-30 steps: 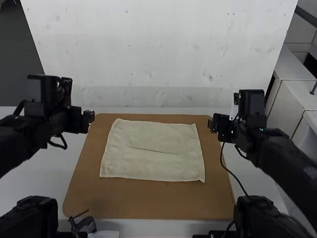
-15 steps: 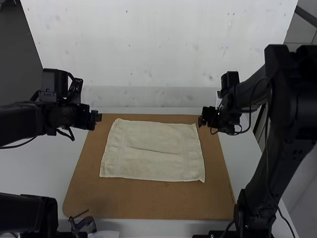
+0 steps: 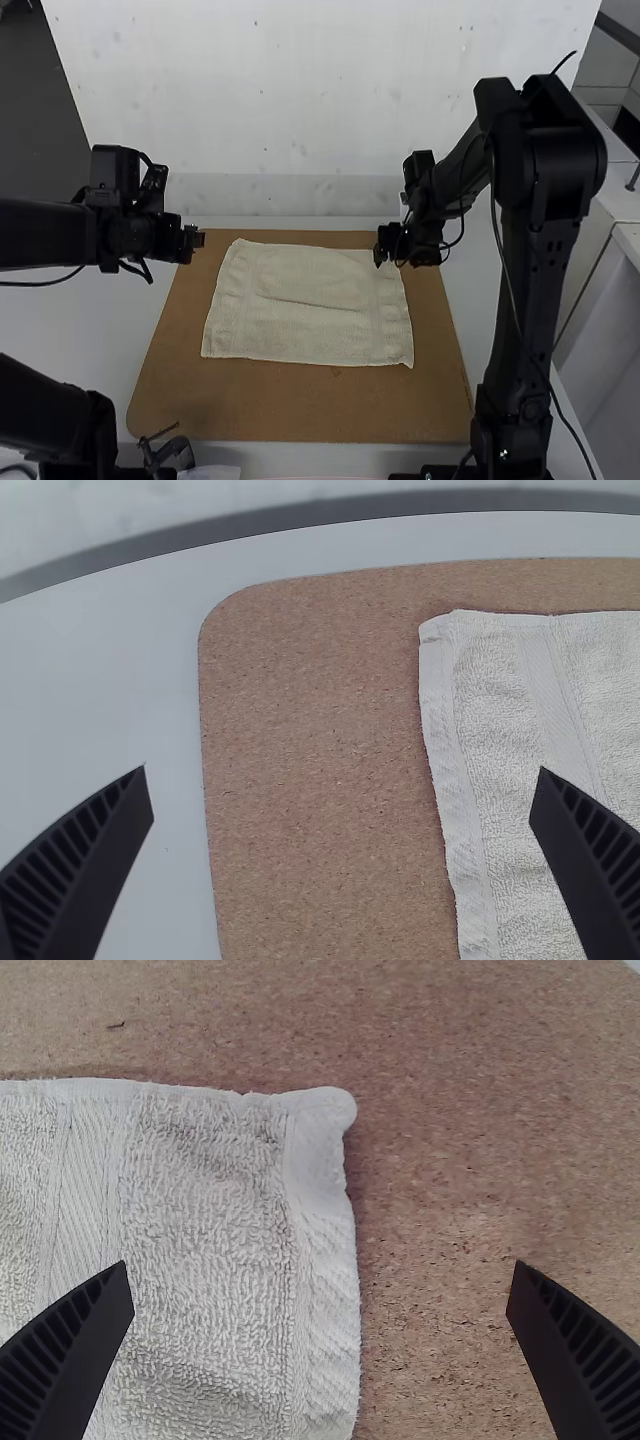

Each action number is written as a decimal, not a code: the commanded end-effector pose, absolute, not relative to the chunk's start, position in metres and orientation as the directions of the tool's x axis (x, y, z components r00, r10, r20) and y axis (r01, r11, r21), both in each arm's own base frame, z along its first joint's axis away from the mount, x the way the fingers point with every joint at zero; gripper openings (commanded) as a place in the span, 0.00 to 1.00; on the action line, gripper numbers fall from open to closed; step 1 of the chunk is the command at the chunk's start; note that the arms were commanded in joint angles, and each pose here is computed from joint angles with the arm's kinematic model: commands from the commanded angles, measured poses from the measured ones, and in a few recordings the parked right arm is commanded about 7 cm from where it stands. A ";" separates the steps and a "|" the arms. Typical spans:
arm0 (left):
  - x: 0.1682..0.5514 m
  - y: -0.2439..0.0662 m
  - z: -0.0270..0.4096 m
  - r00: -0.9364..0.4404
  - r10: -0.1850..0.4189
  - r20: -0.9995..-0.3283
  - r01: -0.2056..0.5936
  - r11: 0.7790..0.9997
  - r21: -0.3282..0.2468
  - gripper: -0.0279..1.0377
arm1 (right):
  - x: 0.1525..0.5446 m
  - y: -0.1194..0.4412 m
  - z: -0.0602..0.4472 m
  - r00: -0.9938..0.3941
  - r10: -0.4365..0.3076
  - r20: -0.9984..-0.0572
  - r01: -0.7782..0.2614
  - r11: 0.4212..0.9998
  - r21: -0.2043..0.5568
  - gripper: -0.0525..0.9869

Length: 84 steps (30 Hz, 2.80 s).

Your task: Fold the towel.

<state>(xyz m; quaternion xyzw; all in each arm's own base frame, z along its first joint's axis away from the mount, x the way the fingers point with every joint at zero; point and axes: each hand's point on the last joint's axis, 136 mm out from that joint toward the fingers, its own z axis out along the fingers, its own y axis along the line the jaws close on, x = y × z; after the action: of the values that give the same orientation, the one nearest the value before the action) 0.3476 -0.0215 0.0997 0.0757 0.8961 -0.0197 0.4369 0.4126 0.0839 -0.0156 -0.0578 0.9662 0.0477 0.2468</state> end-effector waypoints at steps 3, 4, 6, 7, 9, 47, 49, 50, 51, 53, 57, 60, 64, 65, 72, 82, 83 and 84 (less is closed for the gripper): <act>0.363 -0.019 0.110 -0.575 0.125 -0.809 0.155 0.987 0.042 0.94 | 0.428 0.080 -0.021 -0.862 -0.119 -0.492 -0.114 0.993 -0.040 0.96; 0.363 -0.019 0.106 -0.582 0.123 -0.804 0.154 0.987 0.040 0.94 | 0.430 0.079 -0.023 -0.864 -0.118 -0.490 -0.111 0.993 -0.044 0.95; 0.363 -0.019 0.102 -0.591 0.123 -0.797 0.155 0.987 0.038 0.94 | 0.433 0.079 -0.025 -0.866 -0.112 -0.488 -0.102 0.994 -0.047 0.95; 0.364 -0.019 0.101 -0.590 0.123 -0.798 0.155 0.987 0.038 0.94 | 0.434 0.079 -0.027 -0.866 -0.112 -0.487 -0.101 0.994 -0.049 0.95; 0.365 -0.020 0.099 -0.591 0.124 -0.797 0.157 0.987 0.037 0.94 | 0.435 0.082 -0.029 -0.869 -0.112 -0.482 -0.102 0.994 -0.047 0.91; 0.464 -0.097 -0.008 -0.822 0.182 -0.539 0.192 0.981 0.037 0.79 | 0.417 0.068 -0.059 -0.915 -0.109 -0.388 -0.071 0.991 -0.112 0.07; 0.462 -0.098 -0.023 -0.850 0.165 -0.500 0.188 0.982 0.006 0.57 | 0.417 0.066 -0.058 -0.915 -0.106 -0.390 -0.066 0.991 -0.115 0.07; 0.460 -0.100 -0.030 -0.868 0.148 -0.474 0.180 0.983 -0.022 0.46 | 0.417 0.066 -0.057 -0.915 -0.106 -0.390 -0.064 0.991 -0.119 0.07; 0.458 -0.099 -0.038 -0.883 0.133 -0.450 0.166 0.985 -0.036 0.35 | 0.417 0.064 -0.057 -0.914 -0.106 -0.392 -0.063 0.991 -0.122 0.07; 0.456 -0.097 -0.047 -0.895 0.123 -0.429 0.154 0.987 -0.038 0.12 | 0.416 0.064 -0.056 -0.913 -0.109 -0.393 -0.065 0.990 -0.123 0.07; 0.453 -0.100 -0.050 -0.901 0.125 -0.416 0.156 0.987 -0.041 0.04 | 0.414 0.064 -0.057 -0.913 -0.109 -0.393 -0.065 0.990 -0.123 0.07; 0.451 -0.103 -0.044 -0.900 0.124 -0.417 0.157 0.987 -0.044 0.04 | 0.419 0.064 -0.052 -0.902 -0.107 -0.418 -0.062 0.991 -0.120 0.07; 0.452 -0.109 -0.021 -0.888 0.116 -0.445 0.155 0.986 -0.053 0.04 | 0.429 0.068 -0.039 -0.878 -0.099 -0.468 -0.053 0.992 -0.112 0.07; 0.452 -0.110 -0.015 -0.885 0.115 -0.452 0.156 0.986 -0.055 0.04 | 0.432 0.068 -0.034 -0.872 -0.096 -0.480 -0.050 0.993 -0.109 0.07; 0.448 -0.118 0.032 -0.850 0.093 -0.518 0.154 0.985 -0.076 0.04 | 0.450 0.075 0.006 -0.795 -0.072 -0.602 -0.033 0.997 -0.074 0.07; 0.439 -0.119 0.098 -0.777 0.066 -0.626 0.161 0.982 -0.096 0.04 | 0.463 0.080 0.064 -0.645 -0.034 -0.764 -0.026 0.999 -0.022 0.07; 0.438 -0.119 0.101 -0.772 0.066 -0.632 0.163 0.982 -0.097 0.04 | 0.462 0.081 0.068 -0.635 -0.031 -0.772 -0.027 0.999 -0.017 0.07; 0.436 -0.120 0.107 -0.764 0.066 -0.642 0.167 0.981 -0.097 0.04 | 0.462 0.082 0.072 -0.622 -0.027 -0.783 -0.027 1.000 -0.012 0.07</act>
<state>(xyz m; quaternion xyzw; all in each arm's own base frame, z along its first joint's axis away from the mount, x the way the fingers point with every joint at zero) 0.4404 -0.1157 0.0836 0.0617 0.9451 -0.0643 0.3145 0.4601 0.0925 0.0497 -0.0365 0.9134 0.0064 0.4053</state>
